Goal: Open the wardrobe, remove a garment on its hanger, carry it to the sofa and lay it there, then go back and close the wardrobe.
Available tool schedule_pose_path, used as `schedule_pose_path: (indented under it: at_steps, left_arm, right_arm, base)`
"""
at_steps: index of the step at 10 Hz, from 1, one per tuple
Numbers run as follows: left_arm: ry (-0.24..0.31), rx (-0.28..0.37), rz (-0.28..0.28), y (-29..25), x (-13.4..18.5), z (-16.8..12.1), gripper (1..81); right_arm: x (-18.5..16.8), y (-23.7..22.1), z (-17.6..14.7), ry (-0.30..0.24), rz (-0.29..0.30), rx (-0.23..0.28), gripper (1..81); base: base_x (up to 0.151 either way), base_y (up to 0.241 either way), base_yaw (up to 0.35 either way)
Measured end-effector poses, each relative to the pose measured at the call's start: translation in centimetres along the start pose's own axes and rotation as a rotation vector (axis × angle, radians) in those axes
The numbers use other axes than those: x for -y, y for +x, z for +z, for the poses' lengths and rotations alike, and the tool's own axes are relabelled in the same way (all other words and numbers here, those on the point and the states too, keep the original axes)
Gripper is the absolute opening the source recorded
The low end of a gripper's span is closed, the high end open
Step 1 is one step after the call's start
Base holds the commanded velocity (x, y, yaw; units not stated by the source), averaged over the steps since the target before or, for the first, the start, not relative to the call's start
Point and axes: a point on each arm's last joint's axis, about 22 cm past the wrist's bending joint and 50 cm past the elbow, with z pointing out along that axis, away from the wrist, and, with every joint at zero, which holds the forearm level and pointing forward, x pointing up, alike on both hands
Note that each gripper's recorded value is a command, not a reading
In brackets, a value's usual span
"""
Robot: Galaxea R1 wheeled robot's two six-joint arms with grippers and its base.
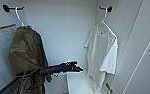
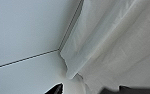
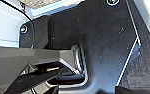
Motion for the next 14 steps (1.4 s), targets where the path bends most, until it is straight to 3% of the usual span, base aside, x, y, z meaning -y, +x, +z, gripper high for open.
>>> schedule_pose_path:
  at_steps: [2,5,8,11,14]
  left_arm:
    - [0.027,0.0,-0.001,1.8,-0.7,0.9,81.1]
    - [0.006,-0.06,-0.01,8.4,-3.4,-1.1,81.1]
    - [-0.062,-0.063,-0.149,13.1,-6.5,-3.7,81.1]
    - [-0.159,-0.139,-0.252,20.9,-12.0,-8.2,81.1]
    - [-0.254,-0.203,-0.456,26.0,-15.9,-11.3,81.1]
  right_arm:
    - [0.0,0.0,0.0,0.0,0.0,0.001,81.1]
    - [0.0,0.0,0.0,0.0,0.002,0.0,81.1]
    - [0.0,0.0,0.0,0.0,0.004,0.002,81.1]
    - [0.1,0.0,0.0,-0.001,0.022,0.002,81.1]
    - [1.2,0.1,0.3,0.012,0.039,0.001,81.1]
  base:
    - [0.0,0.0,0.0]
    - [0.0,0.0,0.0]
    - [0.0,0.0,0.0]
    - [0.0,0.0,0.0]
    - [0.0,0.0,0.0]
